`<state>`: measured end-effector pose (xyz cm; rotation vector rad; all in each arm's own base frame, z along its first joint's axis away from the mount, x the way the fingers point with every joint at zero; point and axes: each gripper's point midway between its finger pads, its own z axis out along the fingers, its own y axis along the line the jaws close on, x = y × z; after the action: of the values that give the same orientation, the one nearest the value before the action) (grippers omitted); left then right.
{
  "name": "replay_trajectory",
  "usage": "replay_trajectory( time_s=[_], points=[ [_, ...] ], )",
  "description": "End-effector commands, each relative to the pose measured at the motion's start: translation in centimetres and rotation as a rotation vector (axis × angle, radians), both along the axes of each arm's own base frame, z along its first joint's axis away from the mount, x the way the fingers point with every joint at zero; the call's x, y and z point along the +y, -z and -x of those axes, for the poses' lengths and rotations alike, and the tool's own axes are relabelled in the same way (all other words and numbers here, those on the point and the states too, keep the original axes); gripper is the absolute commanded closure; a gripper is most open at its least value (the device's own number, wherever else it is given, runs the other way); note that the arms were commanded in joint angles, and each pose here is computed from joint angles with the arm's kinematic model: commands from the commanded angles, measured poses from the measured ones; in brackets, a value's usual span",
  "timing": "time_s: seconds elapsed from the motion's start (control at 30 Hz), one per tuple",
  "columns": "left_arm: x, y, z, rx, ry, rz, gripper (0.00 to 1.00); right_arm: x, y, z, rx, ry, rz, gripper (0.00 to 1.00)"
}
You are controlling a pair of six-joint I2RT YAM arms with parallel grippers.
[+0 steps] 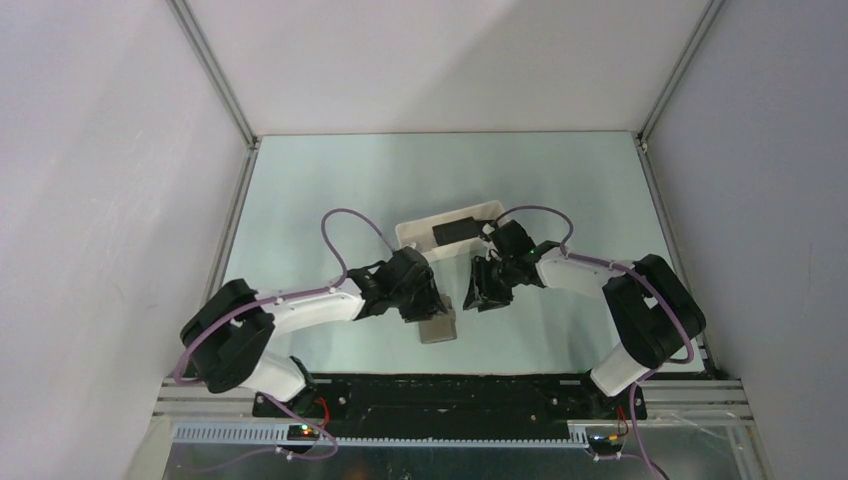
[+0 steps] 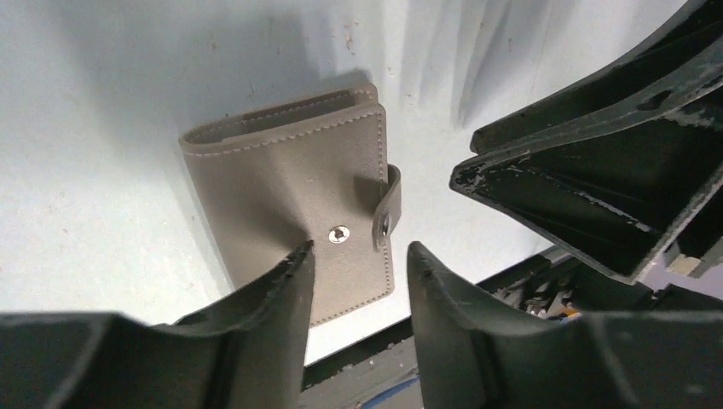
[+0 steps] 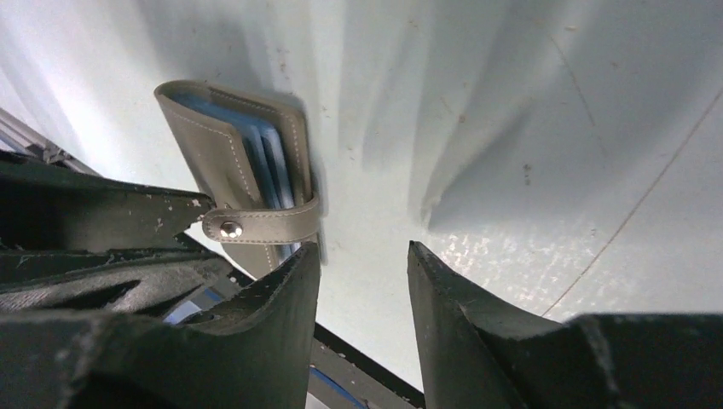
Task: Put the credit cards into the card holder
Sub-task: Close the card holder at the center of the board.
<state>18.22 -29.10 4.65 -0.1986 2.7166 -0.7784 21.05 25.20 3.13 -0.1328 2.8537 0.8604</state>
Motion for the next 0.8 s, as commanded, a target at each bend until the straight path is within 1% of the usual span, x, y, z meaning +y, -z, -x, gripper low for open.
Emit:
replay_trajectory(
  time_s=[0.0, 0.07, 0.1, 0.13, 0.17, 0.2, 0.23, 0.27, 0.3, 0.33, 0.37, 0.4, 0.43, 0.47, 0.53, 0.57, 0.6, 0.63, 0.67, 0.7, 0.77],
  points=[
    [-0.5, -3.1, -0.5, -0.065, -0.007, 0.074, 0.42, 0.9, -1.5, 0.3, -0.019, -0.048, -0.07, 0.53],
    [0.0, -4.2, -0.6, -0.084, -0.028, 0.109, 0.35, 1.1, -1.3, 0.5, -0.001, -0.054, -0.087, 0.52],
    [0.5, -3.9, -0.3, -0.077, -0.035, 0.108, 0.33, 1.4, -1.5, 0.6, 0.003, -0.055, -0.104, 0.52],
    [0.8, -4.4, -0.6, -0.086, -0.05, 0.134, 0.31, 1.4, -1.3, 0.8, 0.014, -0.055, -0.108, 0.52],
    [1.4, -3.7, -0.1, -0.067, -0.053, 0.131, 0.31, 1.6, -1.3, 0.9, 0.022, -0.054, -0.127, 0.52],
    [1.7, -4.1, -0.7, -0.077, -0.075, 0.163, 0.3, 1.8, -1.3, 1.0, 0.029, -0.049, -0.136, 0.52],
    [2.3, -3.0, 0.1, -0.046, -0.069, 0.17, 0.3, 2.0, -1.4, 1.0, 0.032, -0.05, -0.155, 0.52],
    [2.4, -3.4, -0.5, -0.057, -0.094, 0.213, 0.31, 2.0, -1.4, 1.1, 0.043, -0.044, -0.162, 0.52],
    [2.9, -2.4, 0.0, -0.032, -0.096, 0.218, 0.32, 2.2, -1.4, 1.1, 0.045, -0.046, -0.178, 0.52],
    [3.0, -2.5, -0.5, -0.041, -0.116, 0.242, 0.36, 2.2, -1.4, 1.1, 0.052, -0.041, -0.186, 0.53],
    [3.3, -1.9, -0.2, -0.024, -0.116, 0.238, 0.39, 2.3, -1.4, 1.1, 0.056, -0.039, -0.196, 0.53],
    [3.3, -1.8, -0.5, -0.03, -0.12, 0.244, 0.45, 2.4, -1.4, 1.0, 0.059, -0.037, -0.2, 0.53],
    [3.2, -1.8, -0.5, -0.03, -0.113, 0.25, 0.49, 2.4, -1.3, 1.0, 0.061, -0.037, -0.207, 0.53],
    [2.9, -1.7, -0.7, -0.034, -0.109, 0.255, 0.57, 2.4, -1.3, 1.0, 0.065, -0.035, -0.209, 0.53],
    [2.6, -1.5, -1.0, -0.028, -0.108, 0.261, 0.65, 2.5, -1.3, 1.0, 0.07, -0.034, -0.215, 0.53],
    [2.4, -1.5, -1.2, -0.033, -0.111, 0.266, 0.71, 2.5, -1.3, 0.9, 0.072, -0.034, -0.218, 0.53],
    [2.3, -1.3, -1.3, -0.027, -0.112, 0.262, 0.74, 2.5, -1.3, 0.9, 0.073, -0.034, -0.219, 0.53],
    [2.2, -1.3, -1.5, -0.03, -0.112, 0.263, 0.8, 2.5, -1.2, 0.9, 0.075, -0.034, -0.22, 0.53],
    [2.2, -0.8, -1.5, -0.022, -0.112, 0.251, 0.83, 2.5, -1.2, 0.9, 0.076, -0.034, -0.22, 0.53],
    [2.1, -0.8, -1.7, -0.024, -0.107, 0.247, 0.88, 2.4, -1.0, 0.9, 0.079, -0.032, -0.218, 0.53],
    [1.9, -0.2, -1.8, -0.007, -0.102, 0.232, 0.94, 2.4, -0.9, 0.9, 0.086, -0.035, -0.218, 0.54]
  ],
)
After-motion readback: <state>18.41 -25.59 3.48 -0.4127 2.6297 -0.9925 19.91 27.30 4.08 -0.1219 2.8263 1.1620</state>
